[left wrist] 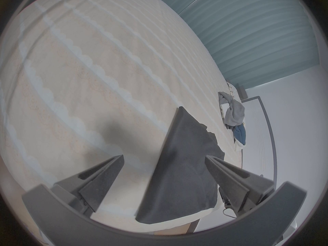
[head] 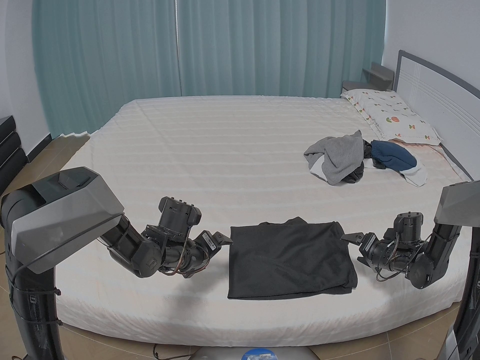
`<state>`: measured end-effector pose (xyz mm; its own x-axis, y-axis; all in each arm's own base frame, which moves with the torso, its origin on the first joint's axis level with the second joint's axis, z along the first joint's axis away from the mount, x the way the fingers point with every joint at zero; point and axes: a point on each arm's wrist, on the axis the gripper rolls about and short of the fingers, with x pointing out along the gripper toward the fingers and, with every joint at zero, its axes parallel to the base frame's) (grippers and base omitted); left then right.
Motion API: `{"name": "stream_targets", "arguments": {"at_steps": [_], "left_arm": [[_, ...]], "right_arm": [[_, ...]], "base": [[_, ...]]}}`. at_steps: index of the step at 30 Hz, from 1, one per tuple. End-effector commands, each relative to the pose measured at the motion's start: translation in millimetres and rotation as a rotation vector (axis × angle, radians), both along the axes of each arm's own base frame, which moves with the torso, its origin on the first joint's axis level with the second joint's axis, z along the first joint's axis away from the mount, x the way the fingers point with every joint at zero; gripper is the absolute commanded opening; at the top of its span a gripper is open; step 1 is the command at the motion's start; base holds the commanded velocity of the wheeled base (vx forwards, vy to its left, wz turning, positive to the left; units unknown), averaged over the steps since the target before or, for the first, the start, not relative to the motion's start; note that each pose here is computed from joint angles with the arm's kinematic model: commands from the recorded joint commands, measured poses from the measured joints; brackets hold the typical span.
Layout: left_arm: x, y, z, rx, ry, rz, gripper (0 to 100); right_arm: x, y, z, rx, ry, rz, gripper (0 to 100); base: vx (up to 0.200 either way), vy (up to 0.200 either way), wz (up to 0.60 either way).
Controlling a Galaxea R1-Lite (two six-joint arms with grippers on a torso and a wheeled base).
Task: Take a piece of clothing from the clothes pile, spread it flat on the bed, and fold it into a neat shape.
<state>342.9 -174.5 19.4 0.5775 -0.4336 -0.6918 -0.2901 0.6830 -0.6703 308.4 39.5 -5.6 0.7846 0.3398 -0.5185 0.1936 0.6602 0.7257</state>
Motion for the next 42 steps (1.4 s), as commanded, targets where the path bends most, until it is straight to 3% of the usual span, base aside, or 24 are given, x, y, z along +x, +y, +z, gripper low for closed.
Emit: {"name": "stream_targets", "arguments": {"at_steps": [1, 5, 14, 22, 32, 33, 42], "left_arm": [[0, -1, -1, 0.000, -0.001, -0.002, 100], [8, 0, 3, -0.009, -0.024, 0.009, 100], [54, 17, -2, -0.010, -0.085, 0.099, 100], [76, 17, -25, 0.094, -0.141, 0.017, 100], [92, 7, -38, 0.131, -0.182, 0.029, 100], [91, 6, -39, 0.131, -0.181, 0.026, 0], [91, 6, -38, 0.146, -0.187, 0.047, 0]], "right_arm": [[-11, -1, 2, -0.008, 0.016, 0.014, 100], [-16, 1, 2, -0.015, 0.022, 0.050, 100], [-9, 22, -3, -0.010, 0.009, 0.123, 100], [14, 36, -4, -0.005, -0.042, 0.145, 100], [43, 56, -14, -0.024, -0.060, 0.161, 100], [49, 57, -12, -0.031, -0.069, 0.148, 100], [88, 67, -23, -0.064, -0.053, 0.105, 100]], "base": [[0.000, -0.200, 0.00], [0.000, -0.200, 0.00], [0.000, 0.000, 0.00], [0.000, 0.000, 0.00], [0.000, 0.000, 0.00], [0.000, 0.000, 0.00], [0.000, 0.000, 0.00]]}}
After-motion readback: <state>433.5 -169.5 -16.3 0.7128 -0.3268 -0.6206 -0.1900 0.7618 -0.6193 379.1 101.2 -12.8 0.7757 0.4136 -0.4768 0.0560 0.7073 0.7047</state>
